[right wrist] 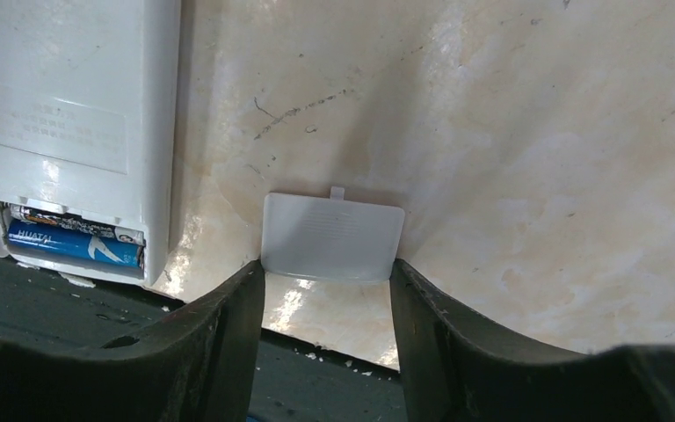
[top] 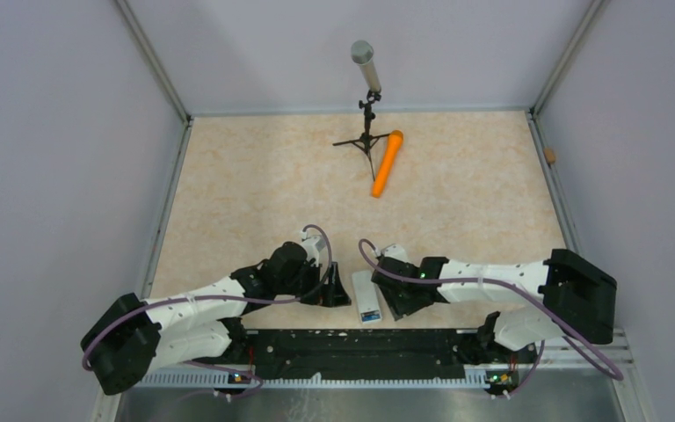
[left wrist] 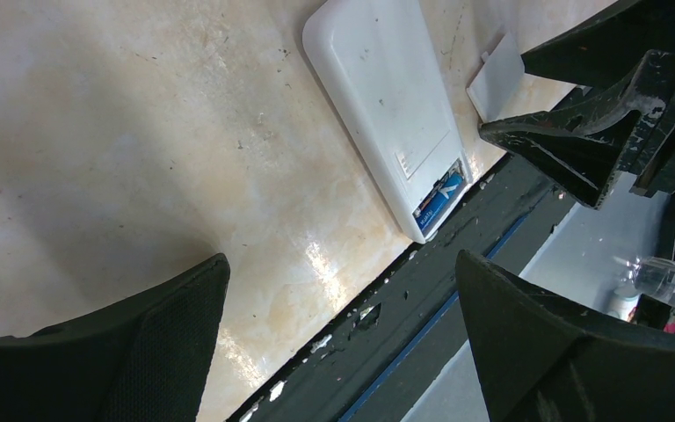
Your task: Load the batteries into the remote control
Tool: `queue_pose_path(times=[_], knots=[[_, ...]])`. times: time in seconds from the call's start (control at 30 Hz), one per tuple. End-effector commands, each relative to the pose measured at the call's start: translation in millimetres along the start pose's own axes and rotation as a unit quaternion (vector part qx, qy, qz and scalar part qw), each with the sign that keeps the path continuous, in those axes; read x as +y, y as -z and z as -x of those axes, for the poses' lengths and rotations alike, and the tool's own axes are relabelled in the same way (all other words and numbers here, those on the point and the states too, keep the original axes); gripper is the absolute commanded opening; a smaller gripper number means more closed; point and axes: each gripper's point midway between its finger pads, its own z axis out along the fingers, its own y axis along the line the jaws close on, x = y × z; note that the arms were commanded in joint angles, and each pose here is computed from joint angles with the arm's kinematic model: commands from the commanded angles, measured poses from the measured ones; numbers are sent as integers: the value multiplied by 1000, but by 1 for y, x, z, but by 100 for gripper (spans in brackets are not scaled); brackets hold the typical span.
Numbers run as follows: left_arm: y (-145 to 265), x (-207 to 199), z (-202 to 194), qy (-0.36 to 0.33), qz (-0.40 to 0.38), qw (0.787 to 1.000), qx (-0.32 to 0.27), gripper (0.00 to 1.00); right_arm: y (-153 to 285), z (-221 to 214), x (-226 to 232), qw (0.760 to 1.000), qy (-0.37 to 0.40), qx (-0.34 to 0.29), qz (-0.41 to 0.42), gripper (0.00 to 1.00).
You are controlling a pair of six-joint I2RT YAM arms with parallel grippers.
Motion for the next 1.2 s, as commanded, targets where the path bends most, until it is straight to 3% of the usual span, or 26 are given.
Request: queue_pose_path(times=[0.0,0.23,0.43,0.67,0.9,1.17], knots=[[-1,2,1,-2,7,1000,3,99,-5,-9,-4,1000,-2,16,-23,55],[-2,2,1,-2,7,1000,4,99,-10,-6,6,1000,-19,16,-7,59],[-2,2,0,-4,8,1000,6,99,-11,-9,3,999,-26,21,-17,56],[-2,1,2,-4,7,1000,4,99,-9,-15,-5,998,-45,23,-35,47],[1,0,15,-8,24,1000,-16,99,-4,-10,-4,998,-59,8,-29,24],[7,-9,47,-39,50,997,-46,99,24,3,3,997,-66,-26,12,19]])
